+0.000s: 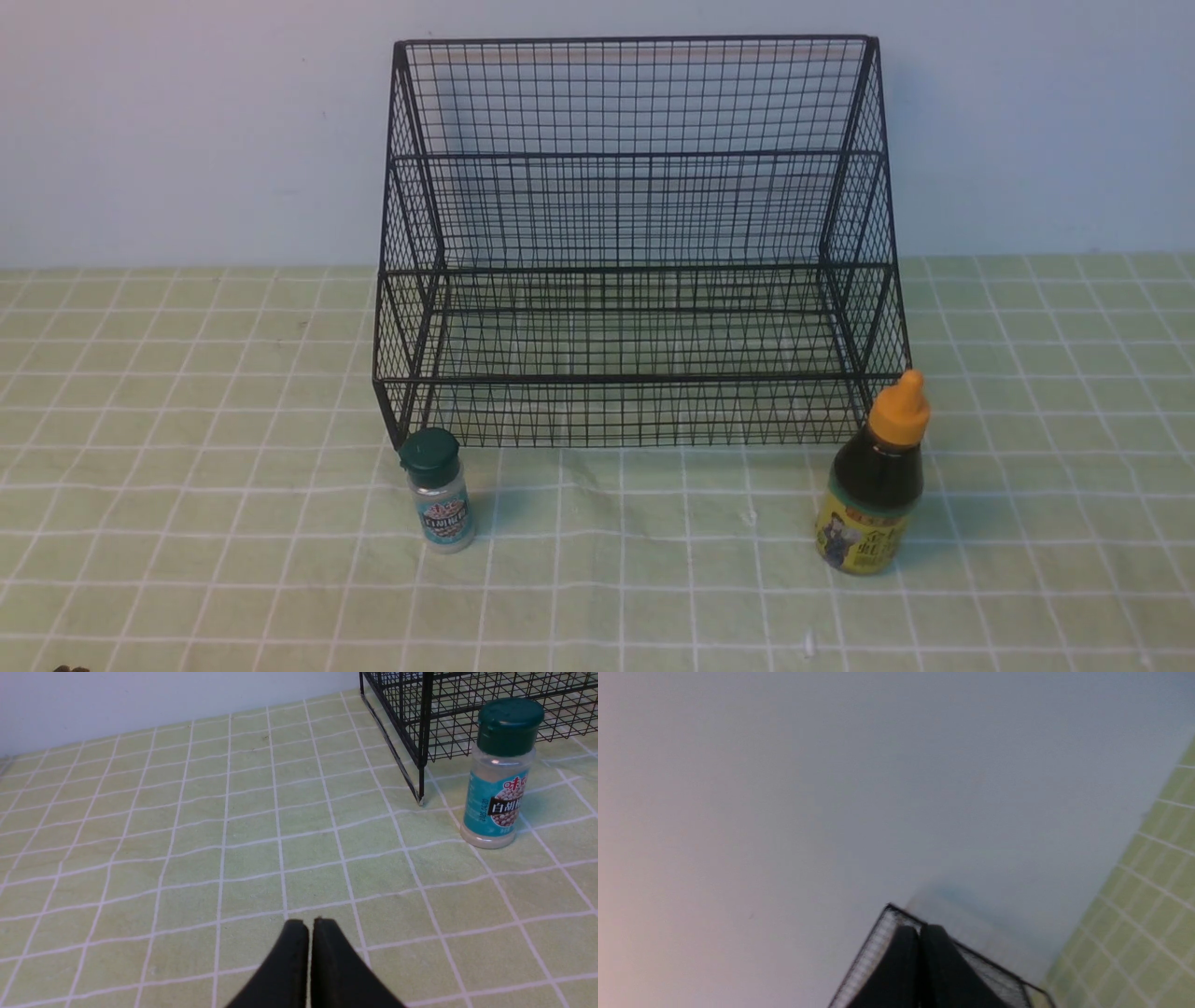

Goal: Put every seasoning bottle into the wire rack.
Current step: Use the right arm to grab the condiment bottle closest to it

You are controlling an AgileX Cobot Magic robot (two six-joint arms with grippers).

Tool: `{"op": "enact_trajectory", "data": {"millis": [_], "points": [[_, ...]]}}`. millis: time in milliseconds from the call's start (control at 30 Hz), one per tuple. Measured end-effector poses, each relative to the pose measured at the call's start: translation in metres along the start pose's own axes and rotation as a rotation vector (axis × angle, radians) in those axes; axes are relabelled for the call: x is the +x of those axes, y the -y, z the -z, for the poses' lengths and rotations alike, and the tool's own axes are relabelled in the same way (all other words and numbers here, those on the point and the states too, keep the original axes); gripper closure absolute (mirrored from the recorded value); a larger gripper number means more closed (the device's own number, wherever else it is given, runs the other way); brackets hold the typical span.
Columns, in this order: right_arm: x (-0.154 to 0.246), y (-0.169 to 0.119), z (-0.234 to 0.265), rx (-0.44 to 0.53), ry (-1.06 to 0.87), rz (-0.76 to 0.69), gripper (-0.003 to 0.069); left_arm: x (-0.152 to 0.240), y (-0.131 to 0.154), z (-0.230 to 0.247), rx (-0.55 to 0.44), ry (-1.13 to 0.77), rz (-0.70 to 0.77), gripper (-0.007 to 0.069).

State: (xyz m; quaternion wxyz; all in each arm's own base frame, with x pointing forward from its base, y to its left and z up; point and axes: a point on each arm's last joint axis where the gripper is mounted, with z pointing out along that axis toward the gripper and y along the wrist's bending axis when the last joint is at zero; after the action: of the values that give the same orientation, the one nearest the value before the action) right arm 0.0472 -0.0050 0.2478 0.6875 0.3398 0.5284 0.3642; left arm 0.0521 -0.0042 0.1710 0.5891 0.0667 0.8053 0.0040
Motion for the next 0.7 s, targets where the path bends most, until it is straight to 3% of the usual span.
{"op": "enact_trajectory", "data": {"millis": [100, 133, 200, 300, 367, 400, 533, 700], "points": [[-0.016, -0.054, -0.005, -0.097, -0.102, 0.209, 0.0672, 0.000, 0.000, 0.000, 0.000, 0.000, 0.000, 0.0631], [-0.017, -0.057, -0.005, -0.097, -0.110, 0.219, 0.0672, 0.000, 0.000, 0.000, 0.000, 0.000, 0.000, 0.0631], [-0.023, -0.089, -0.025, -0.086, -0.270, 0.381, 0.0672, 0.000, 0.000, 0.000, 0.000, 0.000, 0.000, 0.0631], [-0.024, -0.110, -0.061, -0.013, -0.509, 0.512, 0.0672, 0.000, 0.000, 0.000, 0.000, 0.000, 0.000, 0.0631], [-0.019, -0.114, -0.092, 0.069, -0.752, 0.596, 0.0672, 0.000, 0.000, 0.000, 0.000, 0.000, 0.000, 0.0631], [-0.021, -0.117, -0.095, 0.071, -0.763, 0.614, 0.0672, 0.000, 0.000, 0.000, 0.000, 0.000, 0.000, 0.0631], [-0.010, -0.101, -0.154, 0.241, -1.106, 0.687, 0.0672, 0.000, 0.000, 0.000, 0.000, 0.000, 0.000, 0.0631], [0.019, -0.095, -0.204, 0.283, -1.294, 0.807, 0.0670, 0.000, 0.000, 0.000, 0.000, 0.000, 0.000, 0.0631]]}}
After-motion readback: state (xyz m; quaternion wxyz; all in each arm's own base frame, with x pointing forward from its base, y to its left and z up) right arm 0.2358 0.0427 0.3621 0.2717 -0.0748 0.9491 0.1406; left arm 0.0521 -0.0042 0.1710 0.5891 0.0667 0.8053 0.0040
